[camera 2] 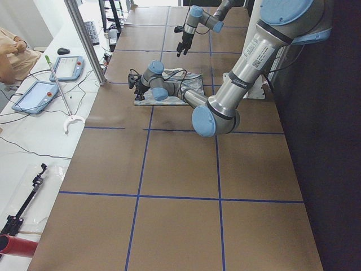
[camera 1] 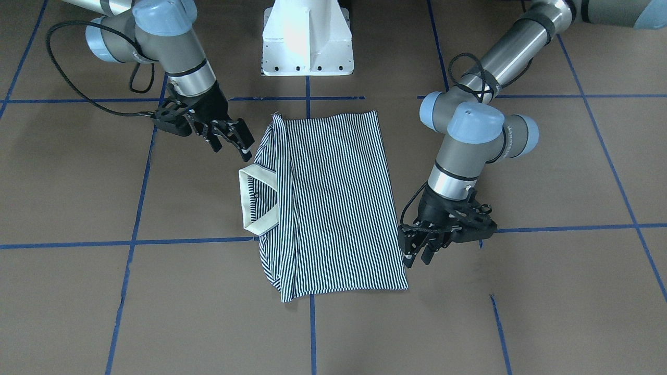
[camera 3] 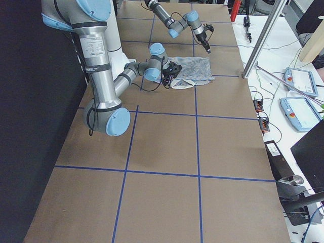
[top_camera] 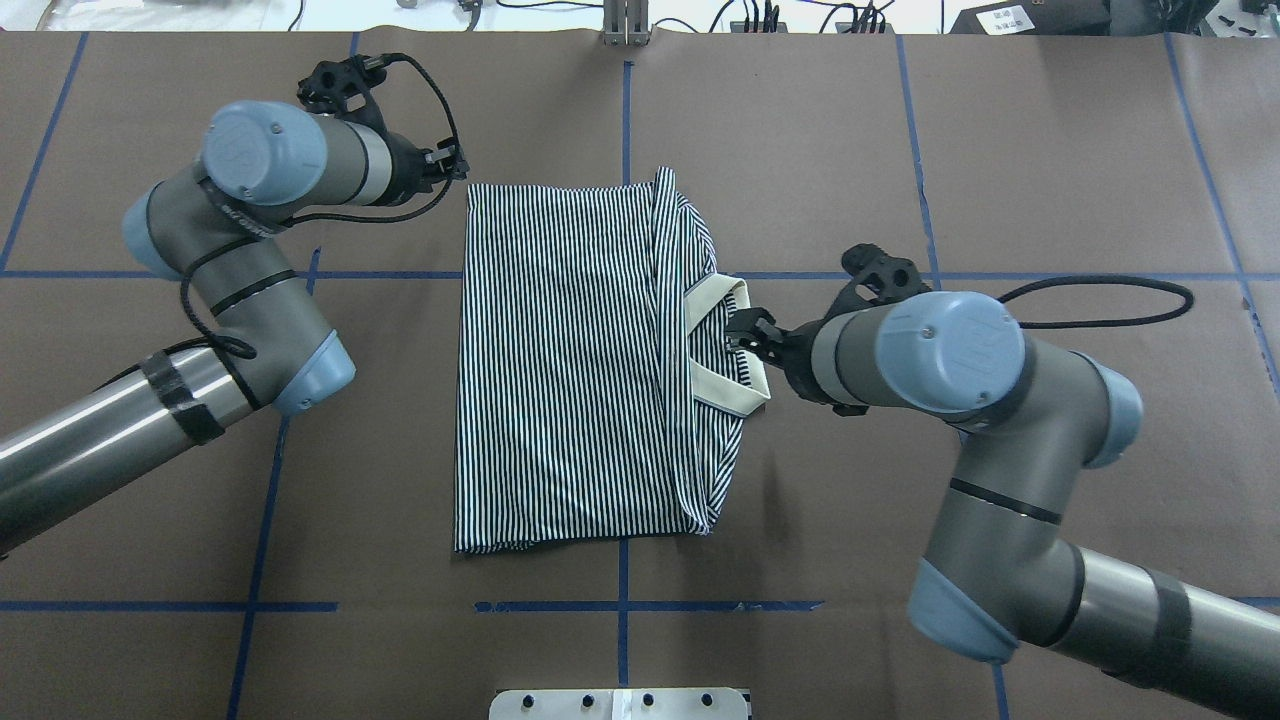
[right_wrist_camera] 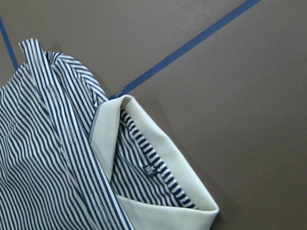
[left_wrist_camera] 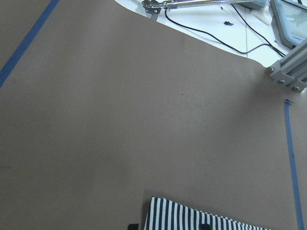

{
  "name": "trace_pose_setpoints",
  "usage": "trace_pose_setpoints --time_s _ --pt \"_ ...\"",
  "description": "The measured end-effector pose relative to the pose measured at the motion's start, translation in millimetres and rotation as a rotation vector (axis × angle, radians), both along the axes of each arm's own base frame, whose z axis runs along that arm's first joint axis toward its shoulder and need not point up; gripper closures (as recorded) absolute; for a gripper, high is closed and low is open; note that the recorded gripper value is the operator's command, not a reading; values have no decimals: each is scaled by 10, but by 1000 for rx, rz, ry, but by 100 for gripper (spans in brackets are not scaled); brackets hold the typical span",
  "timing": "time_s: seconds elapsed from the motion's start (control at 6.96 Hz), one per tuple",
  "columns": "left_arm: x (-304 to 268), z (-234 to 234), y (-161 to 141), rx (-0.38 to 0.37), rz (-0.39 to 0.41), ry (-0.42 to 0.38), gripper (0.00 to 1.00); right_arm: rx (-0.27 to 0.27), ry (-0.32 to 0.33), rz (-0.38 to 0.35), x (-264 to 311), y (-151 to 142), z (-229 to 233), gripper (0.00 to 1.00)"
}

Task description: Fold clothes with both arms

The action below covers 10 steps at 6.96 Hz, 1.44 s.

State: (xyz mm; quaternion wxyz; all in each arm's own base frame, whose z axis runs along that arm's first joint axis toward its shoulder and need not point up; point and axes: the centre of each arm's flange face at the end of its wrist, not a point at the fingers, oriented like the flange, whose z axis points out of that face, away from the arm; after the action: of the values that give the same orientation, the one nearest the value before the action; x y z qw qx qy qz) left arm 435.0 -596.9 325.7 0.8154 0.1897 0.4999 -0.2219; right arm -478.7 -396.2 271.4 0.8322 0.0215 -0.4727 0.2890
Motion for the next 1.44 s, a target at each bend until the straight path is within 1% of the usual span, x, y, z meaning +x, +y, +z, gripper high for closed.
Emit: trace_pose_setpoints --time_s 0.14,0.29,0.57,0.86,1.01,1.15,1.29,1.44 --pt "-166 54 139 7 6 9 49 46 65 -68 -280 12 -178 0" --pt "-233 81 206 9 8 12 48 104 129 -142 -515 60 -252 0" --pt "-267 89 238 9 9 15 49 195 262 -271 -908 230 -363 0" --pt "-272 88 250 7 11 18 49 253 354 -365 -1137 504 -329 0" --pt "-266 84 257 5 12 20 49 270 386 -400 -1194 603 -304 0" --pt "-261 77 261 4 13 22 49 258 388 -387 -1212 671 -307 0" --pt "-256 73 265 4 13 23 49 199 360 -315 -1189 700 -332 3" --pt "-251 73 268 3 14 23 49 103 309 -212 -1146 719 -378 12"
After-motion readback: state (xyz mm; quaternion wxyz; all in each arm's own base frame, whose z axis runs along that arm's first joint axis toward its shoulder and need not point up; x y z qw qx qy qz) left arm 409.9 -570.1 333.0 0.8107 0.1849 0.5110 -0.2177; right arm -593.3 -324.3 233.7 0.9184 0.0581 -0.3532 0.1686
